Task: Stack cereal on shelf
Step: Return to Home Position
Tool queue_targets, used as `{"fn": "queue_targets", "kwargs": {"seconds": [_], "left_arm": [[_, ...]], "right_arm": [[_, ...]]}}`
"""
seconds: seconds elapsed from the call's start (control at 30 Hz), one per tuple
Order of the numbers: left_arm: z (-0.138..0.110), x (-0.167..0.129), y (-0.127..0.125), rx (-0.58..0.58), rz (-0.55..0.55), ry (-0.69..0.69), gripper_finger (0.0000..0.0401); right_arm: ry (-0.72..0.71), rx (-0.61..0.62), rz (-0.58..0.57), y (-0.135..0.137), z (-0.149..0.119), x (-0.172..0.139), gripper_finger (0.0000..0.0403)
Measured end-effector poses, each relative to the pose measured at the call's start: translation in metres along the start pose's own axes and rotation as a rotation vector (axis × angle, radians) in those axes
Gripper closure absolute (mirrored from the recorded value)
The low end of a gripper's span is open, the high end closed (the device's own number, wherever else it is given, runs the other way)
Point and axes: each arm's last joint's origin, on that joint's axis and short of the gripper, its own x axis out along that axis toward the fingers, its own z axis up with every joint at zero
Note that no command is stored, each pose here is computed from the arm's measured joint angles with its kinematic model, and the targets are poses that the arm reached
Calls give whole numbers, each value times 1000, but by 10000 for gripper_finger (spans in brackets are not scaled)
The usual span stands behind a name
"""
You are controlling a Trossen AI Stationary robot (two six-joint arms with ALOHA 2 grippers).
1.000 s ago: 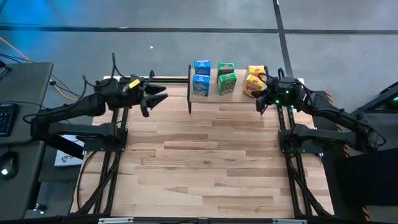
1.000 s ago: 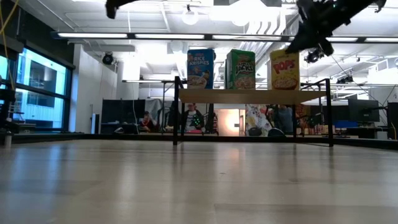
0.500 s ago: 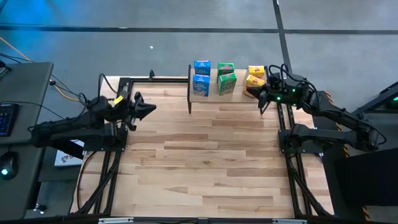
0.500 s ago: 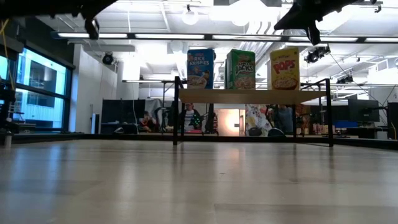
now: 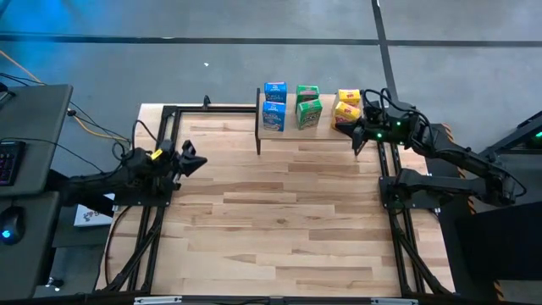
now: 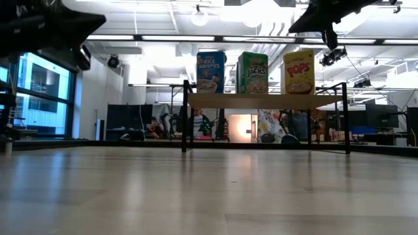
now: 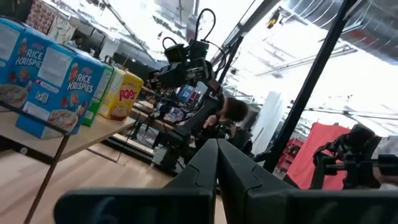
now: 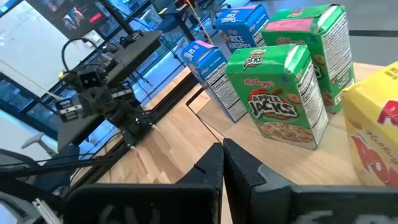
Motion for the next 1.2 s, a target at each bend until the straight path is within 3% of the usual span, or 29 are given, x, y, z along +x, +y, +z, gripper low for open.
{"fn": "queue_targets", "kwargs": {"seconds": [0.27,0.37,0.47,0.67,0.9,1.0,1.1,1.2], "left_arm": [[-3,-2,3,24,38,1,401],[-2,-2,4,-32,108,-41,401],[-3,-2,2,-91,105,-45,401],[-9,-2,-4,-82,127,-22,401],[-17,-3,-9,36,149,36,401],[-25,-4,-6,116,185,126,401],[-33,-5,-4,199,148,227,401],[-34,-5,-5,204,82,257,401]], "right_arm": [[36,-49,48,1,-1,0,403],[58,-90,64,1,-3,0,403],[88,-131,85,1,-5,0,403],[116,-174,157,3,-6,-1,403],[134,-173,194,4,-6,-1,403],[134,-175,194,4,-7,-1,403],[143,-191,193,3,-7,-1,403],[178,-192,223,3,-10,-3,403]]}}
